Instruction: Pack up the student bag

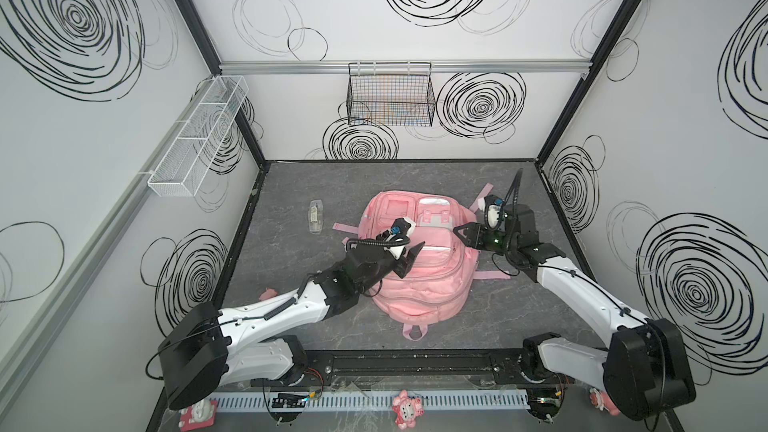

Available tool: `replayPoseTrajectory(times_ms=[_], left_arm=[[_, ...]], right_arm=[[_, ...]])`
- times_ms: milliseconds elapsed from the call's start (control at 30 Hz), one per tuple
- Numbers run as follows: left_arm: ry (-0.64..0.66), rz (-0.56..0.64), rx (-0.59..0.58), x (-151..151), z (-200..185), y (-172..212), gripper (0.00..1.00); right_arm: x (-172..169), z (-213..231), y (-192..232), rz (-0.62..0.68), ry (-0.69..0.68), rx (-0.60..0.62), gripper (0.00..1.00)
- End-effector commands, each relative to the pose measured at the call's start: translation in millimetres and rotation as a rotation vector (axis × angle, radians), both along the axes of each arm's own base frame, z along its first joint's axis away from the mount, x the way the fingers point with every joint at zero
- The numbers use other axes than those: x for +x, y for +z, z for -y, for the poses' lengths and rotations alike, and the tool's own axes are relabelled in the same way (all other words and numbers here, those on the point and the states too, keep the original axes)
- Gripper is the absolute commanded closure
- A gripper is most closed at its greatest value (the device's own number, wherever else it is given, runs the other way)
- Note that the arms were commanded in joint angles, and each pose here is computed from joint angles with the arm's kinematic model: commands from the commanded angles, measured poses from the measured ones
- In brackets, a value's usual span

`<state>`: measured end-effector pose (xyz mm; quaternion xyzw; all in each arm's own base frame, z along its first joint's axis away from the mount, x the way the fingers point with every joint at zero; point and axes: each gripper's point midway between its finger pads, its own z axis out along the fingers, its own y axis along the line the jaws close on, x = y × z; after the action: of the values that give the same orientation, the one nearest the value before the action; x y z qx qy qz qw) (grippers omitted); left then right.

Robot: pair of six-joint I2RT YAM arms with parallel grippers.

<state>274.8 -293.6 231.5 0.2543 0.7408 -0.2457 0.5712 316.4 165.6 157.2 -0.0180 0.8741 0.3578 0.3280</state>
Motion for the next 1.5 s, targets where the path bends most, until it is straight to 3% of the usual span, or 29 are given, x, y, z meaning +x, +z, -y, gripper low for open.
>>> replayPoseTrajectory(times_ms=[0, 400, 633, 800, 900, 1100, 1267, 1467], left_arm=[[0.061, -0.129, -0.054, 4, -9, -12, 0.45], [0.022, -0.22, -0.047, -6, -2, -51, 0.45], [0.011, -0.2, -0.054, 0, 5, -36, 0.45], [-0.003, -0.204, -0.069, 2, 13, -27, 0.45], [-0.017, -0.236, -0.057, -1, 18, -35, 0.46], [0.002, -0.315, -0.031, -11, 11, -73, 0.46], [0.02, -0.36, -0.02, -15, 5, -97, 0.46], [0.027, -0.396, -0.017, -16, 5, -113, 0.46]], right_arm=[[3, -17, 11, 0.059, 0.085, 0.034, 0.49], [-6, -30, -6, 0.085, 0.196, 0.005, 0.47], [8, -13, 29, 0.384, 0.203, -0.195, 0.47], [-2, -9, 32, 0.51, 0.227, -0.242, 0.5], [-18, -14, 25, 0.536, 0.269, -0.198, 0.49], [-50, -23, 4, 0.468, 0.326, -0.064, 0.35], [-67, -30, -2, 0.413, 0.355, 0.047, 0.32], [-79, -36, -1, 0.367, 0.4, 0.097, 0.31]])
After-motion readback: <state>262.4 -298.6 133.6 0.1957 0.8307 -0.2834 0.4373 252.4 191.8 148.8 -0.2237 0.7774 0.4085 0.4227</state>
